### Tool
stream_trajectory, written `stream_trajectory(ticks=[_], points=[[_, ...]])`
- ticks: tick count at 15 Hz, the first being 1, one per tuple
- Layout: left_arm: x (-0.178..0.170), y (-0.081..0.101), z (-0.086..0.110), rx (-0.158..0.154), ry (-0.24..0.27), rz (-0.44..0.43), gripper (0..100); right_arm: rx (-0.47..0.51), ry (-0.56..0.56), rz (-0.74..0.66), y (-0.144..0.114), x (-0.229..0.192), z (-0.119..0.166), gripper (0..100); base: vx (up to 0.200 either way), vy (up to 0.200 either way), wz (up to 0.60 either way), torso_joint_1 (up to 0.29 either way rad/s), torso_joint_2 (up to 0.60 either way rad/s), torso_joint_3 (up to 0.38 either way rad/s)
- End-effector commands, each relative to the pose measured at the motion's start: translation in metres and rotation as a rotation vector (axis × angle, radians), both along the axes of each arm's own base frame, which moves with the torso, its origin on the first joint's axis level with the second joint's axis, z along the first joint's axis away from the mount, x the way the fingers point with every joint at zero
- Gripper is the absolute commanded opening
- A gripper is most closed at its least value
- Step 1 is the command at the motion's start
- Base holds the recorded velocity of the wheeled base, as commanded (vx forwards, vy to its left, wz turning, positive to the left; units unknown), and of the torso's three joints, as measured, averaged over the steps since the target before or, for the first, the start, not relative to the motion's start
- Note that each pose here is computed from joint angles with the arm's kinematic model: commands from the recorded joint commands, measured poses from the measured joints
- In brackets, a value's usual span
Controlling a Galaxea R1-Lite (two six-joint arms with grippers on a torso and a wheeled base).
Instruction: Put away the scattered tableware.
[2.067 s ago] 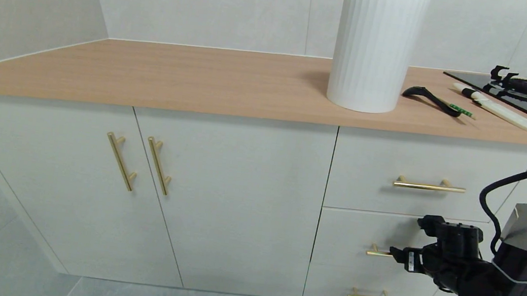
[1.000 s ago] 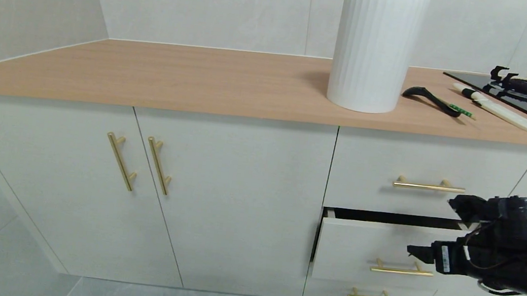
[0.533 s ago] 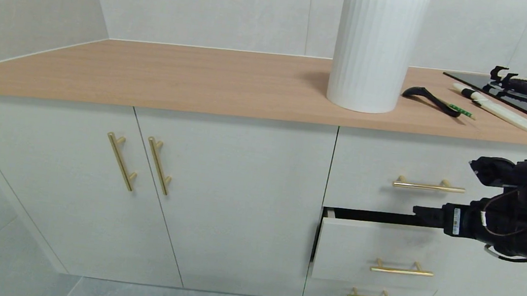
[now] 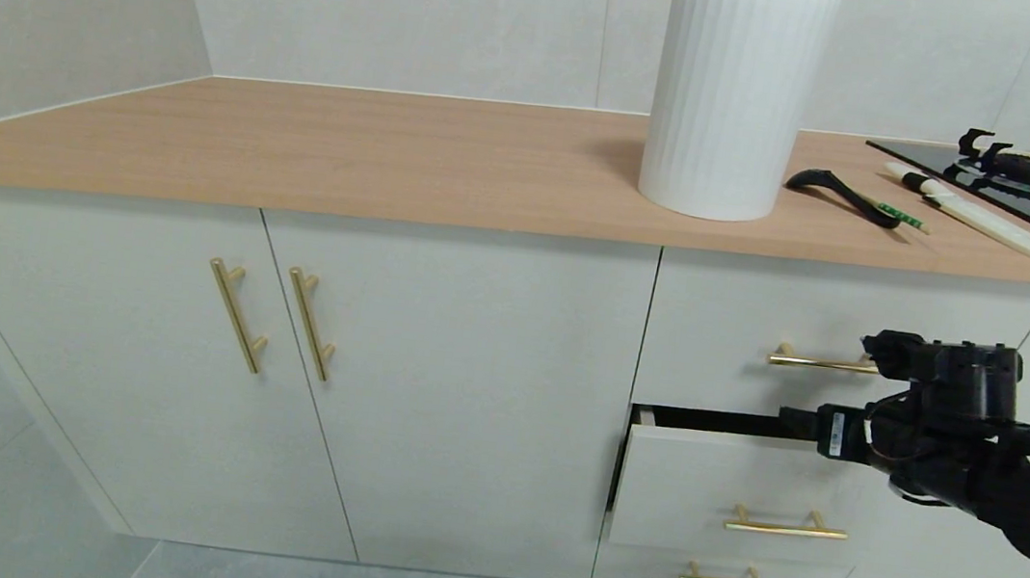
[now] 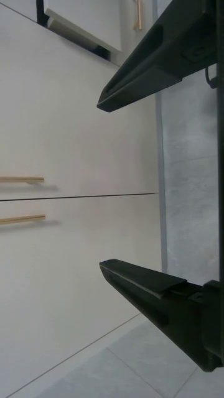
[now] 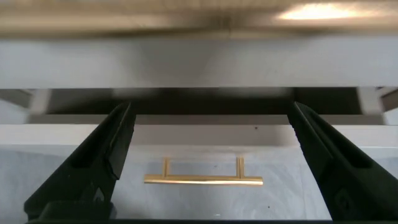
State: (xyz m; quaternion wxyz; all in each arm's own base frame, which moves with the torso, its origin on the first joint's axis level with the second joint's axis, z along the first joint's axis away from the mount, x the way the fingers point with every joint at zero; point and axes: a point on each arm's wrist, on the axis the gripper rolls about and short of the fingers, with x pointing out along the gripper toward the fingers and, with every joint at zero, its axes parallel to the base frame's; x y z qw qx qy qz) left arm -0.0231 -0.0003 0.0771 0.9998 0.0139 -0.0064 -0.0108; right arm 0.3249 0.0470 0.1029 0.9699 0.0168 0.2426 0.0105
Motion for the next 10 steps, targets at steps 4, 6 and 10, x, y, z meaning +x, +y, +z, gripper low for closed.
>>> stream_trajectory(ticks=[4,6,10], points=[[0.0,0.0,0.0,0.0,0.002,0.0,100,-0.036,0.029,-0.053,0.001,0.016,-0.034,100,0.0,0.0,0.0,0.0,0.0,0.0],[0.0,0.0,0.0,0.0,0.002,0.0,100,-0.043,0.009,-0.069,0.002,0.02,-0.04,100,0.0,0.0,0.0,0.0,0.0,0.0],[0.0,0.0,0.0,0.0,0.0,0.0,100,-0.047,0.012,-0.072,0.001,0.018,-0.04,100,0.0,0.0,0.0,0.0,0.0,0.0]])
